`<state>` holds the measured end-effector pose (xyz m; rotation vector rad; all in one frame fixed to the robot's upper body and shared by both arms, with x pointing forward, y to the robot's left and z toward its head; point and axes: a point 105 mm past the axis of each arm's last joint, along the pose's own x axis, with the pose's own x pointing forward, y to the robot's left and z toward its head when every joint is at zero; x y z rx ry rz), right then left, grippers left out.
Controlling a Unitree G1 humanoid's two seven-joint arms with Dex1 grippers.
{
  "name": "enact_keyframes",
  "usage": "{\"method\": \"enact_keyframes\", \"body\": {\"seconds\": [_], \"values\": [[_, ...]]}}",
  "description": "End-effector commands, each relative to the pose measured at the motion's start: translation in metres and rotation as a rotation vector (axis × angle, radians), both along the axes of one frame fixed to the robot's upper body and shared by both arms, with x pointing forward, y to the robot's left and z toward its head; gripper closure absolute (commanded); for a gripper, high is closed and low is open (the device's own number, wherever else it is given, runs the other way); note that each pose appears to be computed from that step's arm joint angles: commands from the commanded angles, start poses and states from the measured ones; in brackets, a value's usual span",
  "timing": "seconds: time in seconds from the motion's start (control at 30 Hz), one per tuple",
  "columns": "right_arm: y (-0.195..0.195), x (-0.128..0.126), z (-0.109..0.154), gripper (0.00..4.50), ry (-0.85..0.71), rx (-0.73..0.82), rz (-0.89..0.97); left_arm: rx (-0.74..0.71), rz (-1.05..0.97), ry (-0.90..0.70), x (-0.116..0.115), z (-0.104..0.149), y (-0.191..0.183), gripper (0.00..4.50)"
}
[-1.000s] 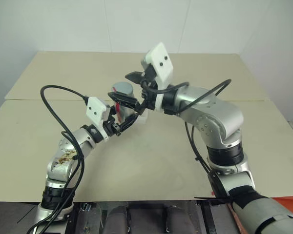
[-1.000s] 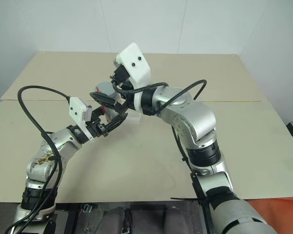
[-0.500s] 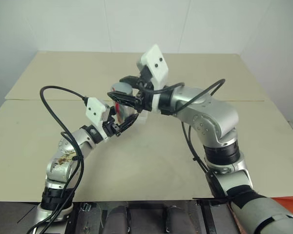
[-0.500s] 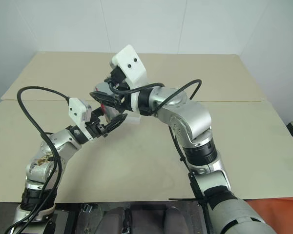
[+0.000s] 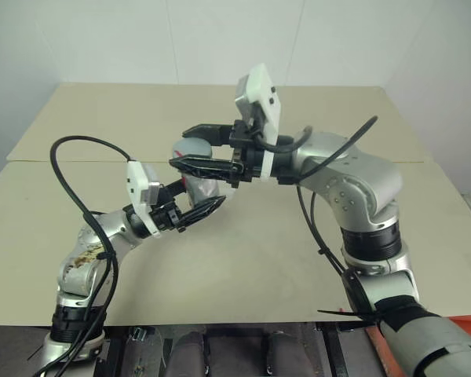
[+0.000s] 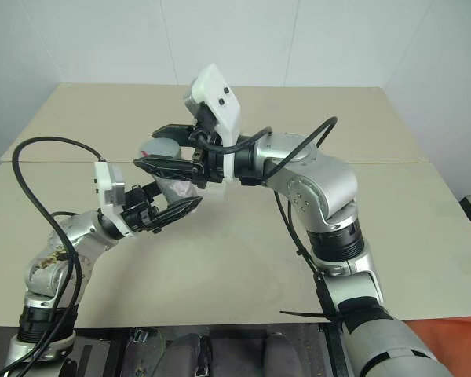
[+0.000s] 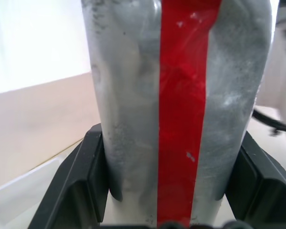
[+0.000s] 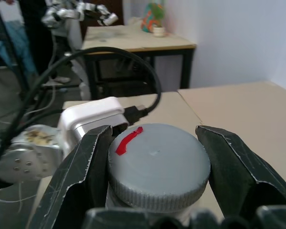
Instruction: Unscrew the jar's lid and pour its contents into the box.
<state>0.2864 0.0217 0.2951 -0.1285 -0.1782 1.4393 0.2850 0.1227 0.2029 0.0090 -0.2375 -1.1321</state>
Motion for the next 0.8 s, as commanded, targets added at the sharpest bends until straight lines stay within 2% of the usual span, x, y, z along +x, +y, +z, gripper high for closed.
{"method": "enact_keyframes", "body": {"seconds": [0.03,0.2,0.37,0.63,0.8], "values": [[-0.017,0.005,0.024,1.73,-0.038,0.072,-0.025,0.010,-0.026,-0.039,-0.005,0.007,0.014,1.69],[-0.023,0.007,0.037,1.73,-0.028,0.114,-0.020,0.061,-0.022,-0.004,0.000,-0.009,0.016,1.69],[-0.028,0.002,0.040,1.73,-0.023,0.121,0.014,0.124,-0.091,0.056,-0.009,-0.026,0.016,1.69],[-0.041,-0.023,0.039,1.73,-0.045,0.102,0.205,0.191,-0.144,0.048,-0.011,-0.031,0.022,1.69],[-0.047,-0.002,0.042,1.73,-0.063,0.113,0.077,0.163,-0.102,0.022,-0.006,-0.024,0.024,1.69]]}}
